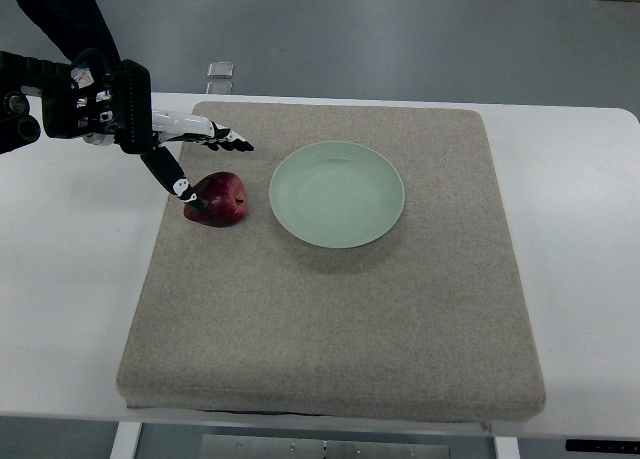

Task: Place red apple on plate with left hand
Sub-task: 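Close the left hand fingers around the red apple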

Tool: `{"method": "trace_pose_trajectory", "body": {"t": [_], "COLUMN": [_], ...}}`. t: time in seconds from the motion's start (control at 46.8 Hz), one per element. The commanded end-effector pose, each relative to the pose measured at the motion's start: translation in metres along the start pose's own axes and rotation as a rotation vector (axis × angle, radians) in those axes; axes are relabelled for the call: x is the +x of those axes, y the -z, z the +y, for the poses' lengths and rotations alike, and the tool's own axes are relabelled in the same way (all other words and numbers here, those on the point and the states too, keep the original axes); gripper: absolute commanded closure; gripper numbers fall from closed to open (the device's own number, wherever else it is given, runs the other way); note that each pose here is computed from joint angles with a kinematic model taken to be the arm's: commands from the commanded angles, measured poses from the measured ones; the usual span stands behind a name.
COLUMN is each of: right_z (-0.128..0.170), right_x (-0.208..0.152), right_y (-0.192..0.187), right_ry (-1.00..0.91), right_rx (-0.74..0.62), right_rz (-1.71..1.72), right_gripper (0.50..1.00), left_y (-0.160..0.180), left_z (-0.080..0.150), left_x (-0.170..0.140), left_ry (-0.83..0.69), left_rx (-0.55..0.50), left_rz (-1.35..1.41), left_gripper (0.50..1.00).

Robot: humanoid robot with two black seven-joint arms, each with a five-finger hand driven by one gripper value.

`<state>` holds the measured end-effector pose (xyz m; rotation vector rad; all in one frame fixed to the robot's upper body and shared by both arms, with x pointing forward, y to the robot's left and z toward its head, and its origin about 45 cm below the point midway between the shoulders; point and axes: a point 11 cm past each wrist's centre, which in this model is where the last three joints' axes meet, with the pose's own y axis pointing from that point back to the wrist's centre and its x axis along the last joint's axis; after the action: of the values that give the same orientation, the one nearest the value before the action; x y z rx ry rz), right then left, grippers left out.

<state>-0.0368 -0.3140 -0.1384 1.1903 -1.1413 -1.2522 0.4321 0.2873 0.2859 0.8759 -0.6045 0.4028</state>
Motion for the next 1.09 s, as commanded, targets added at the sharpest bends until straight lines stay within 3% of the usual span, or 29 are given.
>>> {"method": "trace_pose_trajectory", "body": {"t": [0.0, 0.321, 0.641, 0.876, 1.068], "right_z": [0.0, 0.0, 0.0, 0.0, 0.0], "right_x": [0.0, 0.0, 0.0, 0.0, 0.0], "right_y": [0.0, 0.0, 0.0, 0.0, 0.0], "right_ry": [0.0, 0.0, 0.0, 0.0, 0.0], "right_rx": [0.0, 0.0, 0.0, 0.0, 0.0], "right_rz": [0.0, 0.0, 0.0, 0.0, 0.0], "right_gripper": [0.57, 0.568, 0.568, 0.57, 0.57], "left_y": [0.004, 0.012, 0.011, 0.013, 0.015], "left_z": [-0.003, -0.012, -0.018, -0.019, -0.018], "left_x": [-0.006, -0.022, -0.029, -0.033, -0.028], "left_ry": [0.002, 0.007, 0.018, 0.026, 0.0], "left_rx": [0.01, 0.023, 0.016, 0.017, 0.029], "left_rz": [-0.021, -0.05, -0.046, -0.039, -0.05], "left_gripper": [0.519, 0.519, 0.581, 0.587, 0.767]}}
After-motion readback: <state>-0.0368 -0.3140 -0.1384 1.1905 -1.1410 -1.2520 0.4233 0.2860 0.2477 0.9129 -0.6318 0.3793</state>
